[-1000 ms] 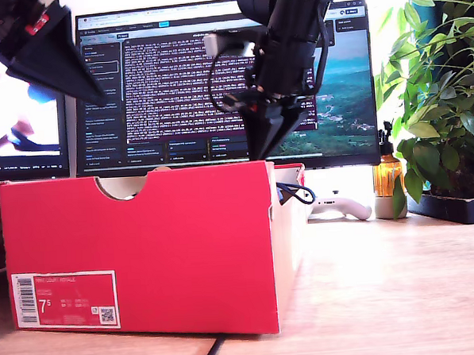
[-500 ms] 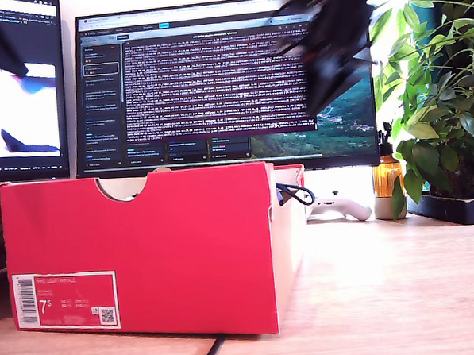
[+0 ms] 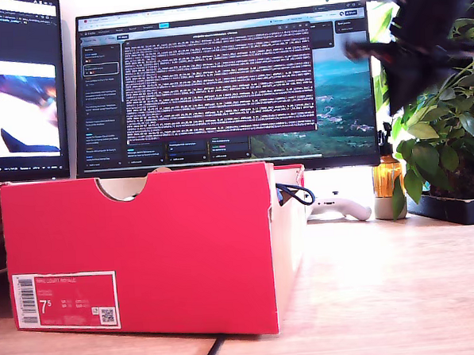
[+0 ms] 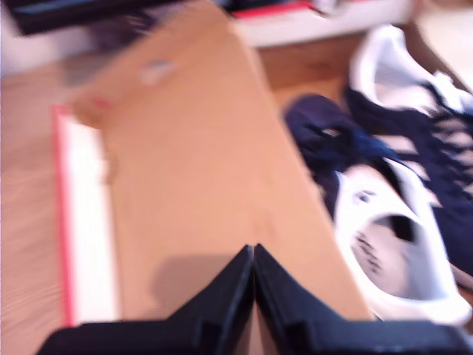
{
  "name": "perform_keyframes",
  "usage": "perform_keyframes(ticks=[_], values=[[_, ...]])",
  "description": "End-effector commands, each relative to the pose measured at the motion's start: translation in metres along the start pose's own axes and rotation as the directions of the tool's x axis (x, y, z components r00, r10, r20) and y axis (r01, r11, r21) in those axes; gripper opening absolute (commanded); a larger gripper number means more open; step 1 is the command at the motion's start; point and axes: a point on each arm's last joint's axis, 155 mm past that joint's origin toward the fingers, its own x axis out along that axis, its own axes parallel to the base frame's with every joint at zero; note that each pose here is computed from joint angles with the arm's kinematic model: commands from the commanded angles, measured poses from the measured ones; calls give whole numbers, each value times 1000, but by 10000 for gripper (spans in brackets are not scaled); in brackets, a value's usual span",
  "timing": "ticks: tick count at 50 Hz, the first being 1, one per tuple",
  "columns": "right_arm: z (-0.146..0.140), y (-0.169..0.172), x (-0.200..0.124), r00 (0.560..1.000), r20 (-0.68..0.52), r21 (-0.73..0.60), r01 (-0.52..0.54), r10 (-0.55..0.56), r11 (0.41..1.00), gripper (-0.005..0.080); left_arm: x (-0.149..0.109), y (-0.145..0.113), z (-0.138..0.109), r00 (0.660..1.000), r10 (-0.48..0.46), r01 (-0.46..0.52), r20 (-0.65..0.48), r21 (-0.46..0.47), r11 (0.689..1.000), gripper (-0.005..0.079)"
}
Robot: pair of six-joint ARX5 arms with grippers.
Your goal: Pack the blue shoes by picking the first shoe and placing it inside the red shoebox, left side, then picking and rotating the second shoe and placing it in the shoebox
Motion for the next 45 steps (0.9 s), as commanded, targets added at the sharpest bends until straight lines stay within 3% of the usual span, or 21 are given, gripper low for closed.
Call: perform_keyframes(ticks=[1,17,31,45], values=[[-7,-5,-6,999,31,20,20,-21,1000,-13,1,1,-8,1000,12,-12,6,-17,1000,-11],[-46,-21,-15,992,108,52,63,-69,997,-13,-5,0,-41,993,60,-51,102,-90,995,-11],[-77,-23,-23,981,177,58,68,-78,996,-13,-34,-1,-26,967,109,-91,230,-87,992,-11],[-95,-24,-38,963,255,68,69,-84,995,-13,-45,9,-23,948,180,-155,262,-115,981,-11]])
